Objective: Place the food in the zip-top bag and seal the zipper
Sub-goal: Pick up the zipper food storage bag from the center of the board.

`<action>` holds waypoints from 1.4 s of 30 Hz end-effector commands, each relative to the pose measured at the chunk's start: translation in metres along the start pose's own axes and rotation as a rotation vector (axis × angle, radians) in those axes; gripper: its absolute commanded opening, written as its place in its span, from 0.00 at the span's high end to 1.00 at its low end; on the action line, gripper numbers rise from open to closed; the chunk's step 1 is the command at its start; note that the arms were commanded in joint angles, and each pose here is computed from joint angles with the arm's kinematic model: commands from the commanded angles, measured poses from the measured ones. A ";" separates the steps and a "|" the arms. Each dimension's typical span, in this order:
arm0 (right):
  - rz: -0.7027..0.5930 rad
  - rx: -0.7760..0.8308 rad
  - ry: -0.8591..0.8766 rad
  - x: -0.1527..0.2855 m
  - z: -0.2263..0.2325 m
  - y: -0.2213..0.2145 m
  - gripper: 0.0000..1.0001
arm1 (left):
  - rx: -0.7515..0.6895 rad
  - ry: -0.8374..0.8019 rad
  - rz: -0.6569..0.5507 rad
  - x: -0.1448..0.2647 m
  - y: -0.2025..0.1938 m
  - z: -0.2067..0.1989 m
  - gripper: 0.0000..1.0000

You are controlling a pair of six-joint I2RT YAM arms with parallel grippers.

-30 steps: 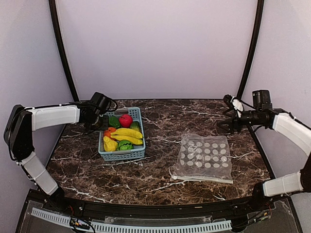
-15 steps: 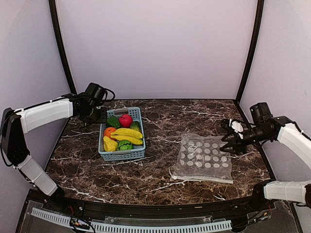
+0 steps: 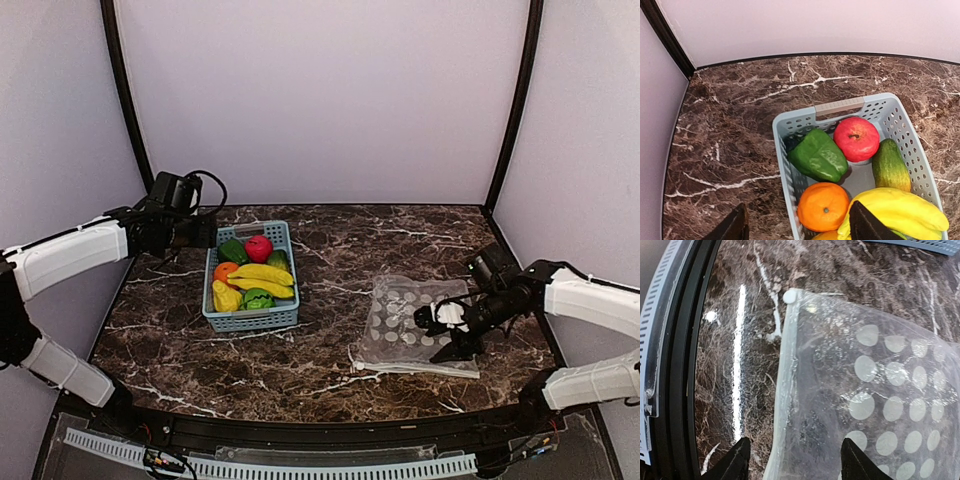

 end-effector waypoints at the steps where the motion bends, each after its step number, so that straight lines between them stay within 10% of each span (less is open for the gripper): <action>1: 0.071 0.027 0.006 -0.024 0.003 -0.007 0.42 | 0.030 -0.095 -0.019 0.005 0.001 -0.008 0.38; 9: 0.109 0.020 0.067 -0.054 0.005 -0.008 0.54 | 0.016 -0.242 -0.081 0.033 -0.004 -0.029 0.42; 18: 0.160 -0.041 0.033 -0.066 -0.015 0.002 1.00 | -0.093 -0.317 -0.107 0.056 -0.002 -0.059 0.42; 42: -0.389 -0.360 -0.056 0.036 -0.121 0.119 1.00 | 0.116 -0.795 -0.205 0.055 0.023 -0.262 0.37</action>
Point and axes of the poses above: each gripper's point midway between its finger pads, its own x axis back along the fingers, its own z axis along the line the jaws close on, y = z × x, the point moved 6 cm from there along x, back along the fingers, and after that the axes turned 5 degrees about -x, right-handed, at the moved point
